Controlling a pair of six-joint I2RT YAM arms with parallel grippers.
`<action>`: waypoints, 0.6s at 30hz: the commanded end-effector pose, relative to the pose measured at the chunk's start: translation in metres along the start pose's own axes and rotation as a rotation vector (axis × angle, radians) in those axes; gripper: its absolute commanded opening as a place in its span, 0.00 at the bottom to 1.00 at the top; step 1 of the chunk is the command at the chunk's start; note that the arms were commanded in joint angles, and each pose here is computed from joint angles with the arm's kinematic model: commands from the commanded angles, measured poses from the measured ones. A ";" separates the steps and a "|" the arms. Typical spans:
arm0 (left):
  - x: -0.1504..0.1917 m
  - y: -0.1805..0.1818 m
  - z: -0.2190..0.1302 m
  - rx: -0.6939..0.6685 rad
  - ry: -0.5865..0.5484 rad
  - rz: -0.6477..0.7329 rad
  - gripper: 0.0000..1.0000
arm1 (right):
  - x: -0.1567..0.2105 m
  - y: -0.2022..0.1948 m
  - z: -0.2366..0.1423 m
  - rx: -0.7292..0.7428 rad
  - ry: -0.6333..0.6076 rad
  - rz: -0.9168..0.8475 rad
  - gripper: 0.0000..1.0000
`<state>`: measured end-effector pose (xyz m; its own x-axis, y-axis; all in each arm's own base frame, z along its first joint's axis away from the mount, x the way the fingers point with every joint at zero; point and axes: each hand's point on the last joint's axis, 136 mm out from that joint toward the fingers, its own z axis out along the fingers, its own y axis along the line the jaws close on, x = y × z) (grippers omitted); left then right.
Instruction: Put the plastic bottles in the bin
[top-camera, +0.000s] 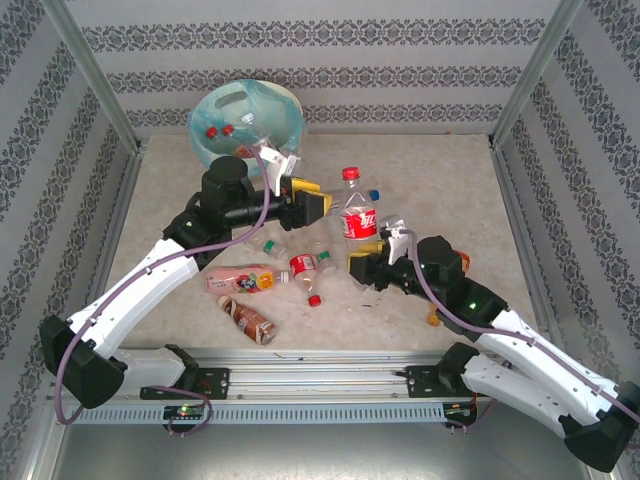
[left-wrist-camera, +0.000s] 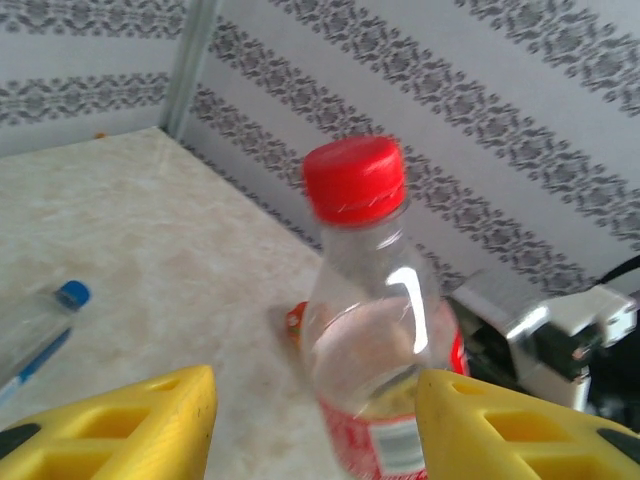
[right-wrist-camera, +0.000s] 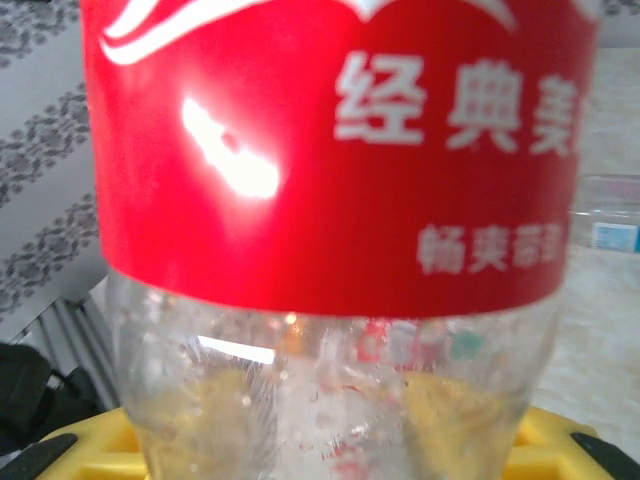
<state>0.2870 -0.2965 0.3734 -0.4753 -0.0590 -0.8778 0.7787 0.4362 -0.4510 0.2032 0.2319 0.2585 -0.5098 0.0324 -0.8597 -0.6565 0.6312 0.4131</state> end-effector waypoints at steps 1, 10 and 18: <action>-0.015 -0.016 -0.002 0.101 -0.047 -0.037 0.55 | -0.013 0.034 0.000 -0.152 -0.009 -0.060 0.35; -0.025 -0.004 -0.007 0.083 -0.084 -0.078 0.49 | -0.006 0.053 0.008 -0.233 0.065 -0.089 0.32; -0.027 0.004 -0.011 0.053 -0.100 -0.075 0.35 | -0.003 0.057 0.011 -0.255 0.077 -0.093 0.31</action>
<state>0.2933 -0.2890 0.3878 -0.5248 -0.1441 -0.8390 0.7550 0.3764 -0.5369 0.1846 0.2661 0.2602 -0.5283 -0.0810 -0.8452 -0.7586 0.4921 0.4270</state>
